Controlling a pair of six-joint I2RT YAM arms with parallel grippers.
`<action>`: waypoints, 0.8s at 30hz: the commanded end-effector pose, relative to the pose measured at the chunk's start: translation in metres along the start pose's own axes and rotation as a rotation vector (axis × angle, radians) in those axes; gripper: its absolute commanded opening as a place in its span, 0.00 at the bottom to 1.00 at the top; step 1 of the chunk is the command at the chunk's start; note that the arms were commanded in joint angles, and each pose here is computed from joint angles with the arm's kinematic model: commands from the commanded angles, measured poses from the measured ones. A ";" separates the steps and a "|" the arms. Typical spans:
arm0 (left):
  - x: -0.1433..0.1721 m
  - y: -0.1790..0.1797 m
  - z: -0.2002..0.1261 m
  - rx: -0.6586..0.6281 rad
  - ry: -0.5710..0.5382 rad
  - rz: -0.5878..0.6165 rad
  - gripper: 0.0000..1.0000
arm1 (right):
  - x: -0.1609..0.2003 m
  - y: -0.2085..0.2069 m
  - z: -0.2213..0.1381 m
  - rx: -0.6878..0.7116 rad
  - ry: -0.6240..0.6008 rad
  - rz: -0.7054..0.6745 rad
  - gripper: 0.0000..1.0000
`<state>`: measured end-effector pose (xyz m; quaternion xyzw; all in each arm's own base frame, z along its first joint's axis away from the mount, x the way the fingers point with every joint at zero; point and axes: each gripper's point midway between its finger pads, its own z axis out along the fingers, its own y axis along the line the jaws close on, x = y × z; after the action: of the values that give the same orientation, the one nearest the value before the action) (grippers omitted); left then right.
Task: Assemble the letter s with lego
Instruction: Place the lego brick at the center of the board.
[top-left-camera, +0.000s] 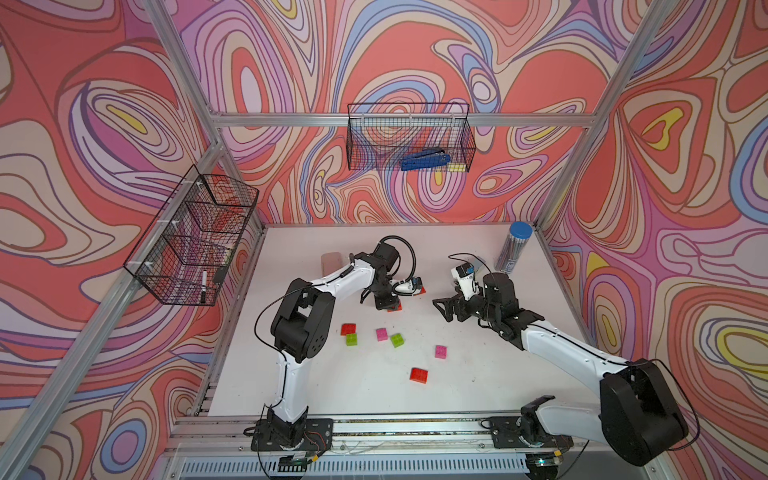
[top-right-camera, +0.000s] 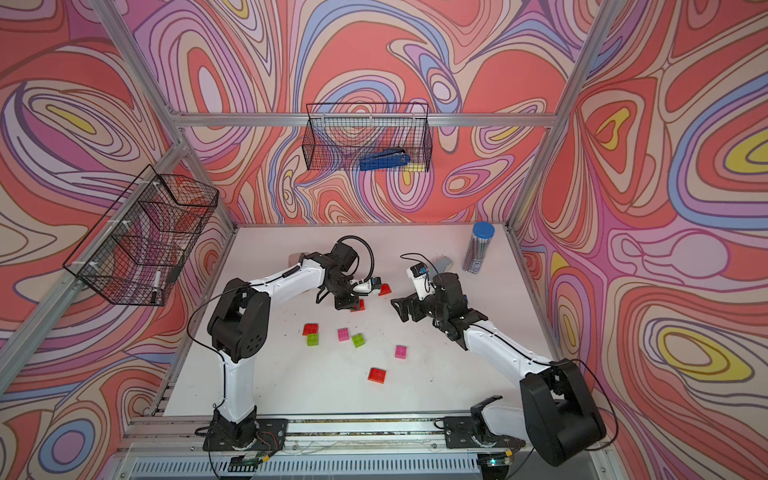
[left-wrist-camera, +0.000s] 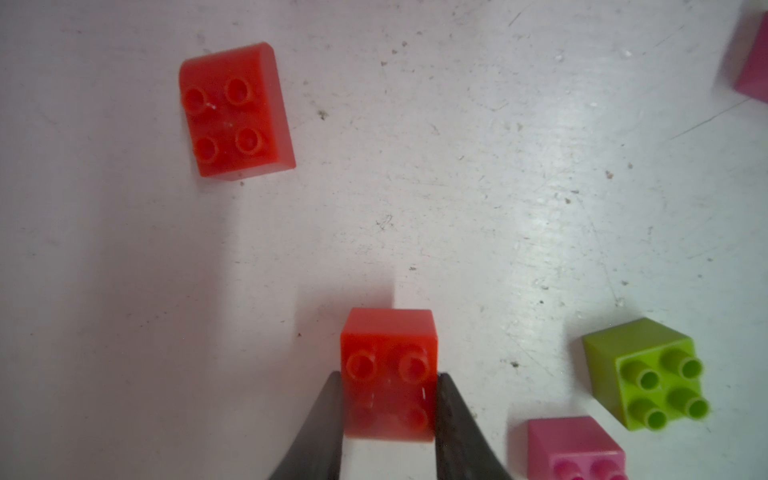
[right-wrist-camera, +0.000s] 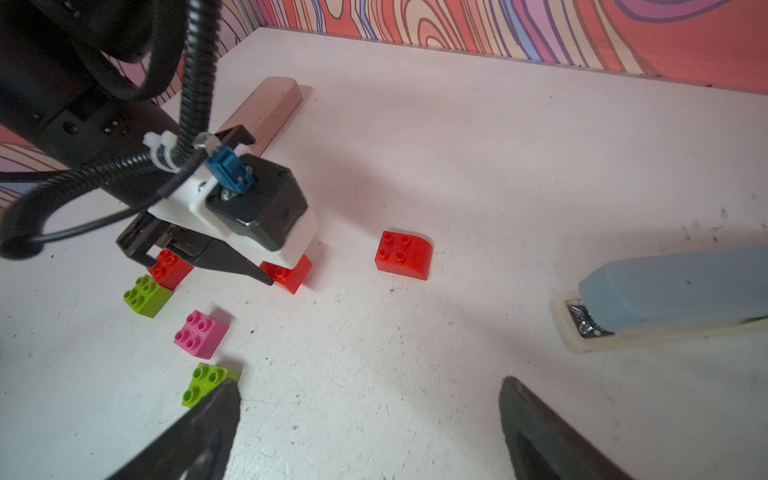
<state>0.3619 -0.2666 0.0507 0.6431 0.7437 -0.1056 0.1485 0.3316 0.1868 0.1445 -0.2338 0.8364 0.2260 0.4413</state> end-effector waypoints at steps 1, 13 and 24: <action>0.004 -0.009 0.007 0.060 0.032 0.066 0.28 | 0.008 0.001 -0.003 0.011 0.014 -0.013 0.98; 0.013 -0.005 0.020 0.051 0.080 0.079 0.30 | 0.014 0.002 -0.002 0.003 0.032 -0.009 0.99; 0.002 -0.003 0.007 0.036 0.045 0.041 0.53 | 0.010 0.004 -0.007 0.000 0.026 -0.012 0.98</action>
<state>0.3626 -0.2640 0.0333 0.6633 0.7322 -0.0922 0.1240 0.3248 0.1834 0.1357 -0.2356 0.8441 0.2208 0.4281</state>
